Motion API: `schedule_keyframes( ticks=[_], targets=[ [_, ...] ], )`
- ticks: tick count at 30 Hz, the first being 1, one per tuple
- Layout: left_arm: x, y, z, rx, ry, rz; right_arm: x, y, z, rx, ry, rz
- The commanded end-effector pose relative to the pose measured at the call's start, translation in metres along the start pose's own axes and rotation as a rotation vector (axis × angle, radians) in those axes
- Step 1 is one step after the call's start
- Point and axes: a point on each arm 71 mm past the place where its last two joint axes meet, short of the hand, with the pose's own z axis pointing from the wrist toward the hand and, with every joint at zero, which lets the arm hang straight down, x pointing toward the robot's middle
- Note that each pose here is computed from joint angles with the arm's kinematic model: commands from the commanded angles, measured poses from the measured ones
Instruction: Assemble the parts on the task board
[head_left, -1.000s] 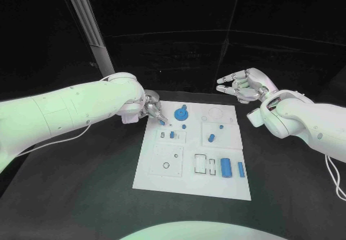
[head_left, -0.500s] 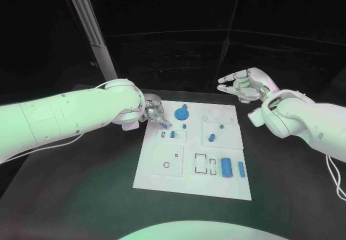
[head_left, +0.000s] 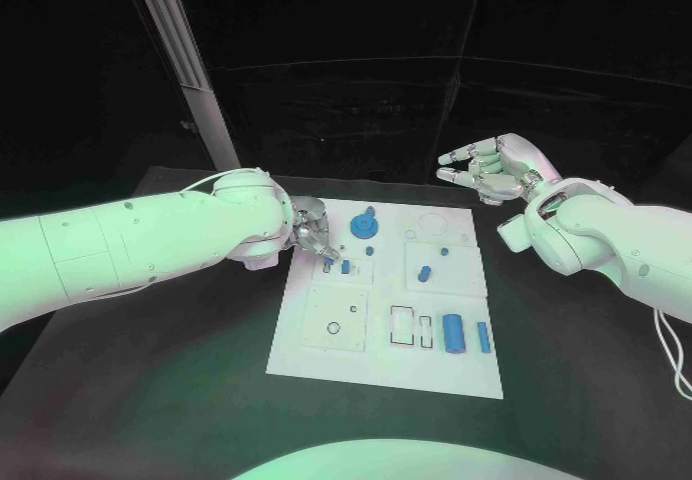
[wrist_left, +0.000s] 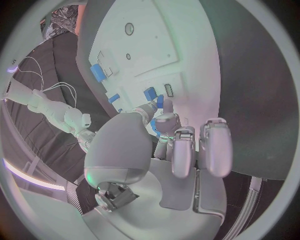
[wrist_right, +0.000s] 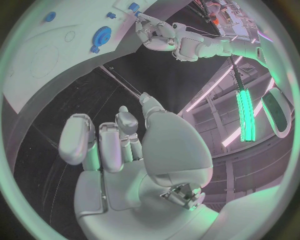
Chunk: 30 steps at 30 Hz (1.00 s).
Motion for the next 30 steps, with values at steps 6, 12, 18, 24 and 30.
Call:
schedule_keyframes(
  ticks=[6, 12, 18, 24, 30],
  targets=[
    [0.0026, 0.0033, 0.0002, -0.039, 0.0, 0.042, 0.0, 0.002, 0.001, -0.012, 0.006, 0.007],
    [0.0045, 0.0056, 0.0004, -0.049, 0.019, 0.052, 0.001, 0.002, 0.001, -0.013, 0.007, 0.008],
    [0.0069, 0.0049, 0.0004, -0.048, 0.034, 0.06, 0.001, 0.002, 0.001, -0.014, 0.008, 0.008],
    [0.0112, 0.0051, 0.0009, -0.047, 0.046, 0.067, 0.001, 0.002, 0.001, -0.015, 0.009, 0.008],
    [0.0129, 0.0064, 0.0012, -0.05, 0.053, 0.071, 0.001, 0.002, 0.001, -0.015, 0.008, 0.008]
  ],
)
